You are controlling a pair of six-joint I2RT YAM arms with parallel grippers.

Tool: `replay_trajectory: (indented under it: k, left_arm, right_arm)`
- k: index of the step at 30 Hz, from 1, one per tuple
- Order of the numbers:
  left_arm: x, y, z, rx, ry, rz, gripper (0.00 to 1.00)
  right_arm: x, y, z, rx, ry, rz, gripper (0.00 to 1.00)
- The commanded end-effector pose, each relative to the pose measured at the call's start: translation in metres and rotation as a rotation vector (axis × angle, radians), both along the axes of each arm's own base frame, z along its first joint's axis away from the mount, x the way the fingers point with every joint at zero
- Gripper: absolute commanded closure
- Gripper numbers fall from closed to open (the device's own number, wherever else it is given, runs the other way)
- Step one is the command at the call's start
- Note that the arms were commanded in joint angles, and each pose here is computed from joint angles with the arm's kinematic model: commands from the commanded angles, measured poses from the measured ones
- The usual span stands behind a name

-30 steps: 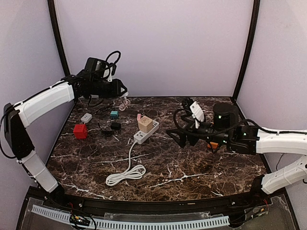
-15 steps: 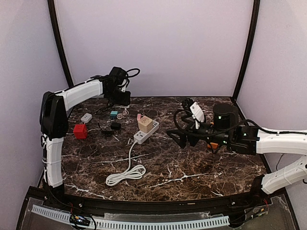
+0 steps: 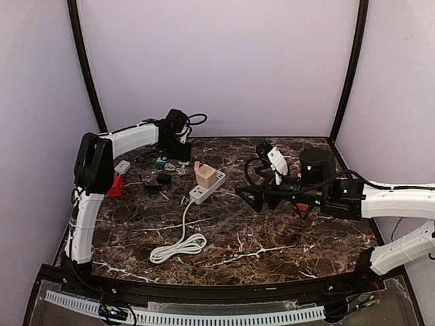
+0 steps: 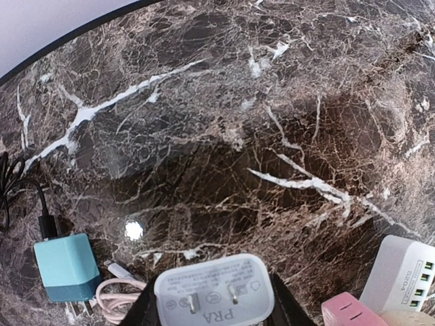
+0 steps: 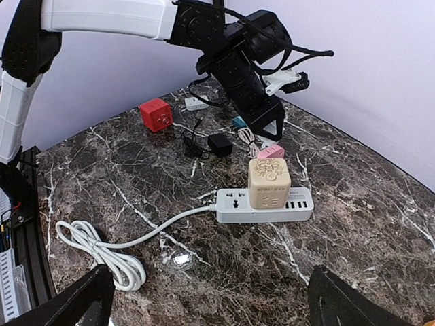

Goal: Pull the plug off the socket
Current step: Place the plug at the center of the board.

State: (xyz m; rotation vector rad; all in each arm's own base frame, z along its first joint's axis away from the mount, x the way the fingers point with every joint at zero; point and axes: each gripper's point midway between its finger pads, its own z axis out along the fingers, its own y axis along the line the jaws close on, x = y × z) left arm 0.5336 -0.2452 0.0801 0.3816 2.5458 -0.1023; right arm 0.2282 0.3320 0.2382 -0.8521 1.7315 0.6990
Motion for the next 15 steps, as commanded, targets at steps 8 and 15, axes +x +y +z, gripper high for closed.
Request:
replay_trajectory:
  k: [8,15]
  left_arm:
    - [0.012,-0.019,0.051,-0.128,-0.065,-0.027,0.28]
    - [-0.019,-0.007,0.079,-0.218,-0.110,0.022,0.02]
  right_arm:
    - [0.004,0.003,-0.010,0.008,0.046,-0.015,0.01]
    - [0.005,0.006,-0.024,-0.008,0.089,-0.015,0.01]
